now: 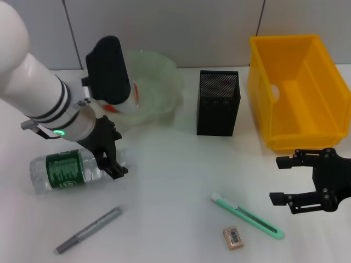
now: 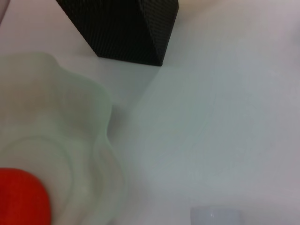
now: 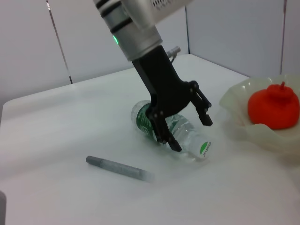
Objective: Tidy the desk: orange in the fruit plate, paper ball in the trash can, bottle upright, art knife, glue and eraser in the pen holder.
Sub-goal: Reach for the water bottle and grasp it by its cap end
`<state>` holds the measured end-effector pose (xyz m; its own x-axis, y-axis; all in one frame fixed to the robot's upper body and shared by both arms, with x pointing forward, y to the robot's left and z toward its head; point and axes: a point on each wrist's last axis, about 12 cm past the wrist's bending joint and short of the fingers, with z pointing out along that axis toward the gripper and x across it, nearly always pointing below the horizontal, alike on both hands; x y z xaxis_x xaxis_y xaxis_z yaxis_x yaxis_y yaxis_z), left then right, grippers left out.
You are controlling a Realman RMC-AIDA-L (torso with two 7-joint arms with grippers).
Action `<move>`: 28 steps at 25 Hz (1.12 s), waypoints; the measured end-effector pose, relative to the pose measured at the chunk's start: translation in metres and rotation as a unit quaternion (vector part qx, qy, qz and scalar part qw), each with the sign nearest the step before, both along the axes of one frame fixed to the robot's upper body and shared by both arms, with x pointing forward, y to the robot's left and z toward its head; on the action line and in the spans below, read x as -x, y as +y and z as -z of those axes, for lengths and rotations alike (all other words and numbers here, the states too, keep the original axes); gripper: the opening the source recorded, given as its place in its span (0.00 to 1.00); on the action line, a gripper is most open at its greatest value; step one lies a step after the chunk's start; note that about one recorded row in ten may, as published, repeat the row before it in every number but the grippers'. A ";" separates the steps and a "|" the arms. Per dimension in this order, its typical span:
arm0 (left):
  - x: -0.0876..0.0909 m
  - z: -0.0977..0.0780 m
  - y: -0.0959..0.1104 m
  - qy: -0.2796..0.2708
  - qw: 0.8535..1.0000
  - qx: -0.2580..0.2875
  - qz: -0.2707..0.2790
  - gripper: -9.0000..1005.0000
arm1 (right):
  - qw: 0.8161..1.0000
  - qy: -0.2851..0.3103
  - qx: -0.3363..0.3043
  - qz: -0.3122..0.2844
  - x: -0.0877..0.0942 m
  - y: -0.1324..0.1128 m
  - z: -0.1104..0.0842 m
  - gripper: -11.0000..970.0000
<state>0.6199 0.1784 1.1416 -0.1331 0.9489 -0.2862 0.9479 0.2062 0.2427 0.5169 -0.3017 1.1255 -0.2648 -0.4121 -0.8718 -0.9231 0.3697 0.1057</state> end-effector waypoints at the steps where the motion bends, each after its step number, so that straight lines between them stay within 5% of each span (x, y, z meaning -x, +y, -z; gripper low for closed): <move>1: 0.000 0.003 -0.002 0.000 1.000 -0.004 0.002 0.85 | 1.000 0.000 0.000 0.000 0.000 0.000 0.000 0.86; 9: 0.001 0.020 -0.012 -0.004 0.999 -0.034 0.010 0.85 | 1.000 0.005 -0.009 -0.006 -0.005 0.006 0.001 0.86; 18: 0.001 0.020 -0.015 -0.010 0.999 -0.036 0.018 0.85 | 1.000 0.005 -0.011 -0.002 -0.005 0.005 0.001 0.86; 28: 0.000 0.020 -0.015 -0.018 0.999 -0.032 0.016 0.51 | 1.000 0.008 -0.012 0.004 -0.005 0.004 0.003 0.86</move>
<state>0.6202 0.1639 1.1215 -0.0923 0.9691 -0.2285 0.9445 0.1579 0.2881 0.5219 -0.2979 1.1221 -0.2816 -0.3884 -0.8774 -0.9183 0.3742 0.1291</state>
